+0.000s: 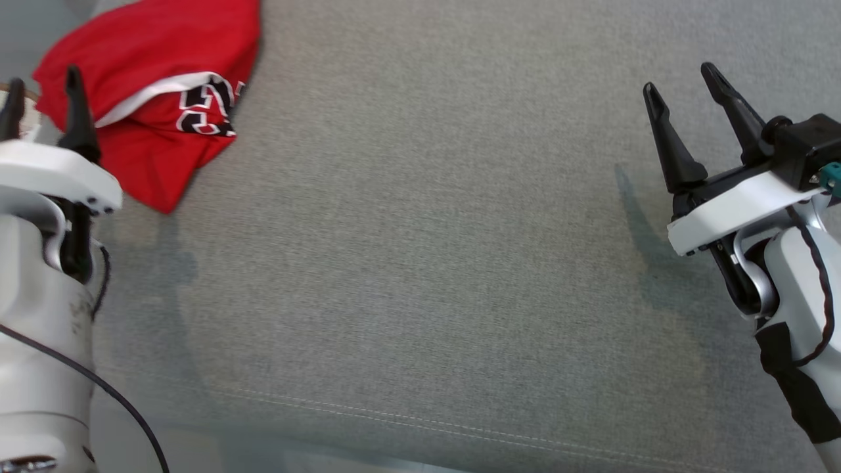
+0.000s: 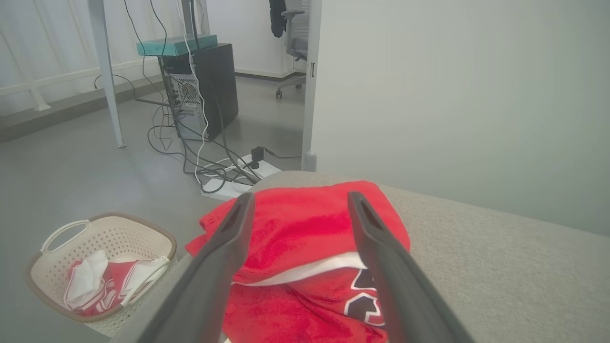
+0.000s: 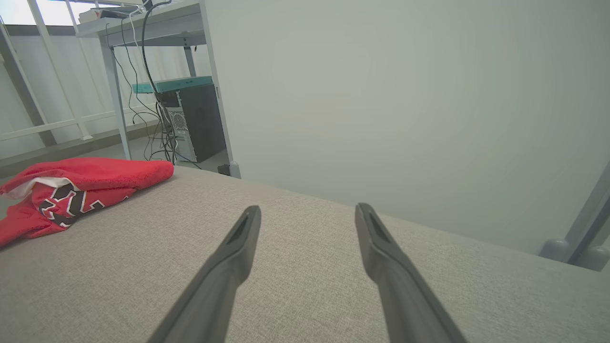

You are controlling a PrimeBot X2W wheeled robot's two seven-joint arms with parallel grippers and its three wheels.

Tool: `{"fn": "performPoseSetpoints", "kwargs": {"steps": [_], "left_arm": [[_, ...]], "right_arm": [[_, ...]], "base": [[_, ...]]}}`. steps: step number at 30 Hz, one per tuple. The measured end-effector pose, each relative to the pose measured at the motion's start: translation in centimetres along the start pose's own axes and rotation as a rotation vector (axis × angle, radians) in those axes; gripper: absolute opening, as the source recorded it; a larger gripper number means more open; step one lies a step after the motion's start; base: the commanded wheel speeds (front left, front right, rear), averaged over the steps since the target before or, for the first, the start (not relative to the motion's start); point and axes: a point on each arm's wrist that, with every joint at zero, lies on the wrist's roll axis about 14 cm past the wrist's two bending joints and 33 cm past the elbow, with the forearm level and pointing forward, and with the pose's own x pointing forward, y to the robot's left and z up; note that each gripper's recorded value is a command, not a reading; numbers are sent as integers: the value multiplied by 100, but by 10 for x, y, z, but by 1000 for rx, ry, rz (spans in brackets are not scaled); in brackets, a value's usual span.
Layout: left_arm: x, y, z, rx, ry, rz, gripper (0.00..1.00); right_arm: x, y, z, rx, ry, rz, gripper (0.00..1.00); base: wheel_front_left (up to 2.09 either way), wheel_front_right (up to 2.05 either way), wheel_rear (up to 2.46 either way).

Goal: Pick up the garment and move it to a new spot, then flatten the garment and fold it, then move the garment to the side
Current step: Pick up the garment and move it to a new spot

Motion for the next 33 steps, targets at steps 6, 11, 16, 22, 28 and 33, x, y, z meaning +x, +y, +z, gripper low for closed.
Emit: {"fn": "performPoseSetpoints", "kwargs": {"steps": [6, 11, 16, 22, 28, 33], "left_arm": [[38, -15, -11, 23, 54, -25, 100], [60, -23, -31, 23, 120, -27, 100], [73, -36, -58, 8, 226, -29, 100], [83, -40, -77, -3, 312, 0, 100], [84, -31, -94, 26, 395, 52, 100], [80, -32, -112, 50, 476, 68, 100]], "right_arm": [[-3, -21, -16, -8, 17, -22, 100], [-9, -36, -38, 9, 56, -51, 100], [-10, -45, -50, 17, 69, -65, 100], [-12, -52, -59, 21, 83, -78, 100], [-18, -59, -63, 19, 94, -96, 100], [-20, -62, -64, 20, 95, -105, 100]], "base": [[0, 0, 0], [0, 0, 0], [0, 0, 0], [0, 0, 0], [0, 0, 0], [0, 0, 0]]}}
